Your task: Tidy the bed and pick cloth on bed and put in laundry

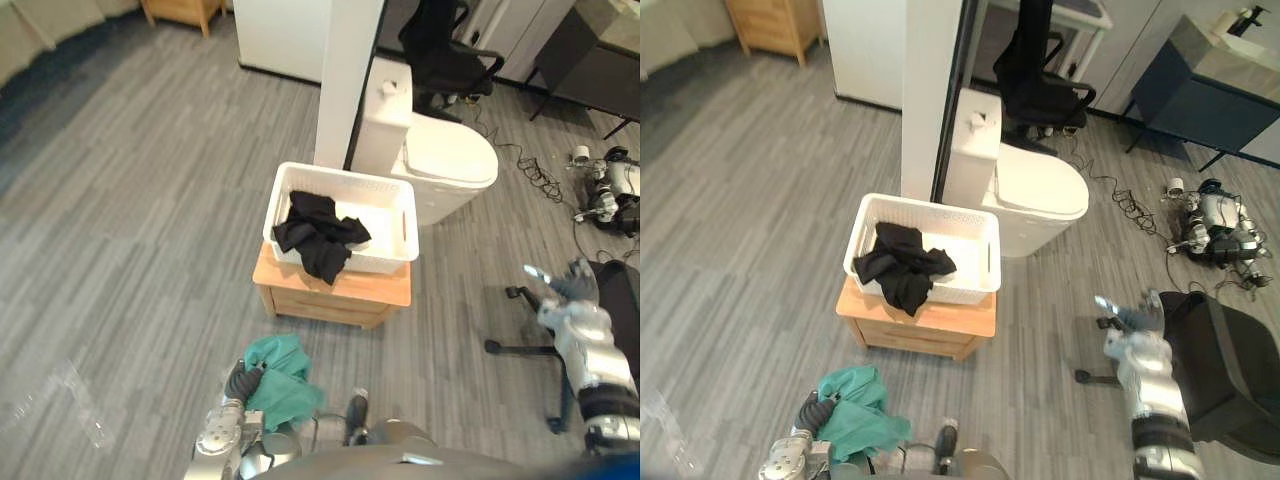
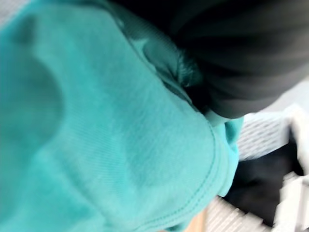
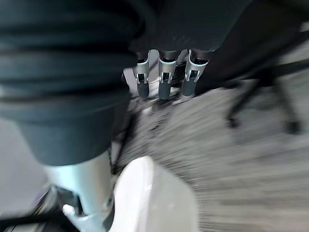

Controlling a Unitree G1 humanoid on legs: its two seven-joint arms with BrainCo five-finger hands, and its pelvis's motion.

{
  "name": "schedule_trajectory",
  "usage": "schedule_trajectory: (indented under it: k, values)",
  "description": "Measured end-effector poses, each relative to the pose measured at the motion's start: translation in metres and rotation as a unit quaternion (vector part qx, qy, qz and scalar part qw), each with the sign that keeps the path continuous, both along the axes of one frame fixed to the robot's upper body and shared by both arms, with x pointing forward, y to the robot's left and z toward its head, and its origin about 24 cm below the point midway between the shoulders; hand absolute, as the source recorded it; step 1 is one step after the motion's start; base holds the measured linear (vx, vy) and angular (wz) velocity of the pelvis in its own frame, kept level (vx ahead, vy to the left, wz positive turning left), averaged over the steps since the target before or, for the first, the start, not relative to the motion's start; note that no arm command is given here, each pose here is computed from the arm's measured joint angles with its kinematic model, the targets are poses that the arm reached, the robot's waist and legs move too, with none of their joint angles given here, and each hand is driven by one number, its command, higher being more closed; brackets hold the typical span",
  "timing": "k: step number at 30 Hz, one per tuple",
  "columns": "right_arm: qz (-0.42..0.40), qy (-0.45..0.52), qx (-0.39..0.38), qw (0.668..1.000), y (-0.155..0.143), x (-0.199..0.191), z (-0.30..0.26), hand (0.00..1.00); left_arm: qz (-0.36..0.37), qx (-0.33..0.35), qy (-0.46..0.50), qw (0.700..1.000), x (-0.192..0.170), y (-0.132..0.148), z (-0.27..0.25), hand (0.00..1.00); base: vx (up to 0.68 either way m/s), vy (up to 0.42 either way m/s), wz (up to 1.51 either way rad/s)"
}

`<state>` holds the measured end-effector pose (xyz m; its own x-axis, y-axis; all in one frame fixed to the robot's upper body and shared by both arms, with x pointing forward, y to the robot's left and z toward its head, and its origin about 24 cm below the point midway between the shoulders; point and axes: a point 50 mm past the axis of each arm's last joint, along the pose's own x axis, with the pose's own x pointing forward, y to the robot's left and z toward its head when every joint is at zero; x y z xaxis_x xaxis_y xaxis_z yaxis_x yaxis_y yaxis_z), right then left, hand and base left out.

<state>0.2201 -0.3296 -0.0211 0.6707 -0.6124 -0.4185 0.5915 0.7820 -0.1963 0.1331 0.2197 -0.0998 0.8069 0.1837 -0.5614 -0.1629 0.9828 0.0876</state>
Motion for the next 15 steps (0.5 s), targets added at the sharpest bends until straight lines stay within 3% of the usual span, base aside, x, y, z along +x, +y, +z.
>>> schedule_trajectory:
  k: [5, 9, 12, 15]
  values:
    - [-0.01, 0.111, 0.092, 0.989, 0.024, -0.05, -0.064, 0.0, 0.035, -0.02, -0.005, 0.999, -0.001, 0.004, 0.0, 1.0, 0.04, 0.051, 0.03]
    - [0.023, 0.201, 0.171, 0.964, 0.07, -0.097, -0.112, 0.0, 0.131, -0.032, 0.031, 0.99, -0.014, 0.005, -0.012, 1.0, 0.07, 0.045, 0.05]
    - [0.069, 0.268, 0.191, 0.942, 0.099, -0.133, -0.133, 0.0, 0.278, -0.064, 0.067, 0.956, -0.031, 0.015, -0.023, 1.0, 0.07, 0.033, 0.14]
    - [0.109, 0.319, 0.221, 0.915, 0.12, -0.17, -0.145, 0.0, 0.461, -0.113, 0.081, 0.876, -0.05, 0.031, -0.028, 1.0, 0.08, 0.023, 0.3]
